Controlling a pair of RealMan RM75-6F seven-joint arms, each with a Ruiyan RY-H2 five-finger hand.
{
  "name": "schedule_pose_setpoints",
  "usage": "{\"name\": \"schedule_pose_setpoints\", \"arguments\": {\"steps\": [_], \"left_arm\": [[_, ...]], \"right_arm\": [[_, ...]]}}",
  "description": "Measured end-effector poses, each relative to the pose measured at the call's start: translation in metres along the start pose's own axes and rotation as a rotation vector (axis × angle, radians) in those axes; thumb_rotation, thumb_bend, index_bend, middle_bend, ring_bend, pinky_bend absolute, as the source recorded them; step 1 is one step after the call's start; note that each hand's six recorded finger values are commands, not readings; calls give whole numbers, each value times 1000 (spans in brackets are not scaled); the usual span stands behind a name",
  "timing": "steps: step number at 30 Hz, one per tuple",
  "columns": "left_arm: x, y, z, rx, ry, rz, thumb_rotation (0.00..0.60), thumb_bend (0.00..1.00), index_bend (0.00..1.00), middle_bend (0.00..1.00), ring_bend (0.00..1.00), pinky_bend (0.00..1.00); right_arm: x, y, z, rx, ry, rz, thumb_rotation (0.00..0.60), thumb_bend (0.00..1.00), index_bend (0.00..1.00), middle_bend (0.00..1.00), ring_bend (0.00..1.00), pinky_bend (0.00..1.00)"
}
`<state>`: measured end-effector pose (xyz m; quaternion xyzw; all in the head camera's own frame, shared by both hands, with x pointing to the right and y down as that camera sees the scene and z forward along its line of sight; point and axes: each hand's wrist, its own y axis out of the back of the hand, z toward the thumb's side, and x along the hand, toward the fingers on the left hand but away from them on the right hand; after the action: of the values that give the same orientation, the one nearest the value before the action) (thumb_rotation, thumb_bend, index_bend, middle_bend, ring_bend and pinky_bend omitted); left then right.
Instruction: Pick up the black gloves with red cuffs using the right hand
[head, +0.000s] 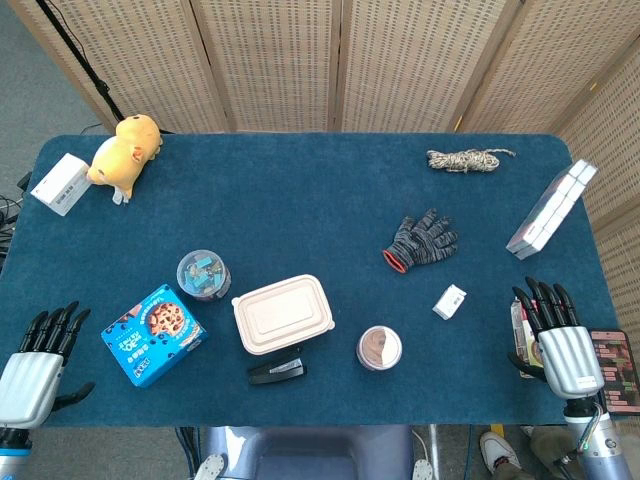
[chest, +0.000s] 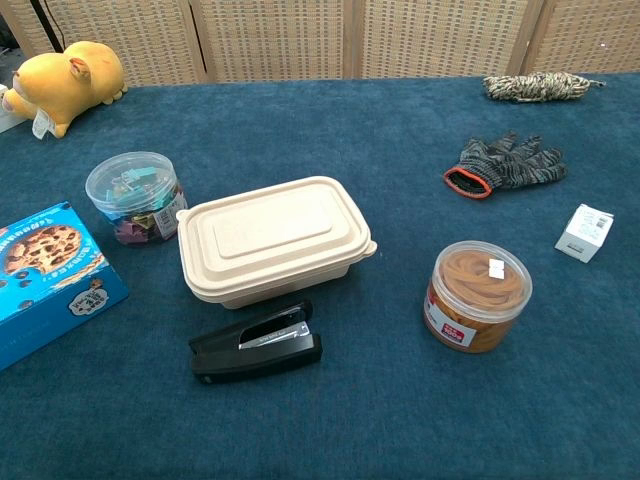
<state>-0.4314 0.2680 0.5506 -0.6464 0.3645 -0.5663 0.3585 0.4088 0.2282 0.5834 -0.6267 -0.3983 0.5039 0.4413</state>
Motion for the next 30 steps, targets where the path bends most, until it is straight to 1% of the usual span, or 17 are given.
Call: {"name": "schedule_pose_setpoints", "arguments": {"steps": [7, 10, 13, 16, 17, 19, 21, 23, 26, 28, 30], "left_arm": [[-5, 1, 1, 0, 3, 2, 600, 68, 0, 0, 0, 0], [-7, 0, 2, -4, 1, 7, 600, 68, 0, 0, 0, 0], [-6, -2, 1, -3, 5, -3, 600, 68, 0, 0, 0, 0], [-2, -3, 1, -1, 15, -10, 600, 68, 0, 0, 0, 0], [-1, -3, 0, 0, 19, -11, 600, 67, 0, 0, 0, 0], [2, -4, -1, 4, 31, -15, 600, 67, 0, 0, 0, 0], [5, -5, -2, 2, 41, -18, 600, 68, 0, 0, 0, 0], [7, -5, -1, -4, 43, -17, 600, 68, 0, 0, 0, 0], [8, -4, 2, -5, 35, -8, 600, 68, 0, 0, 0, 0], [8, -4, 2, -2, 36, -8, 600, 68, 0, 0, 0, 0], [9, -6, 1, 1, 42, -15, 600, 68, 0, 0, 0, 0]], "right_arm": [[0, 2, 0, -18, 8, -3, 600, 0, 56, 0, 0, 0], [-6, 2, 3, -58, 19, 8, 600, 0, 46, 0, 0, 0], [-19, -1, 8, -126, 42, 45, 600, 0, 49, 0, 0, 0], [-41, -4, 15, -222, 73, 101, 600, 0, 73, 0, 0, 0], [-52, -5, 19, -264, 86, 130, 600, 0, 88, 4, 0, 0], [-71, -8, 26, -331, 105, 173, 600, 0, 117, 30, 0, 0], [-99, -10, 36, -405, 126, 215, 600, 0, 139, 64, 0, 0], [-127, -12, 44, -464, 136, 253, 600, 0, 146, 73, 0, 0], [-163, -17, 52, -517, 126, 302, 600, 29, 150, 77, 0, 0], [-183, -22, 54, -524, 112, 327, 600, 62, 150, 80, 0, 0], [-203, -28, 55, -525, 88, 350, 600, 73, 148, 82, 0, 0]]}}
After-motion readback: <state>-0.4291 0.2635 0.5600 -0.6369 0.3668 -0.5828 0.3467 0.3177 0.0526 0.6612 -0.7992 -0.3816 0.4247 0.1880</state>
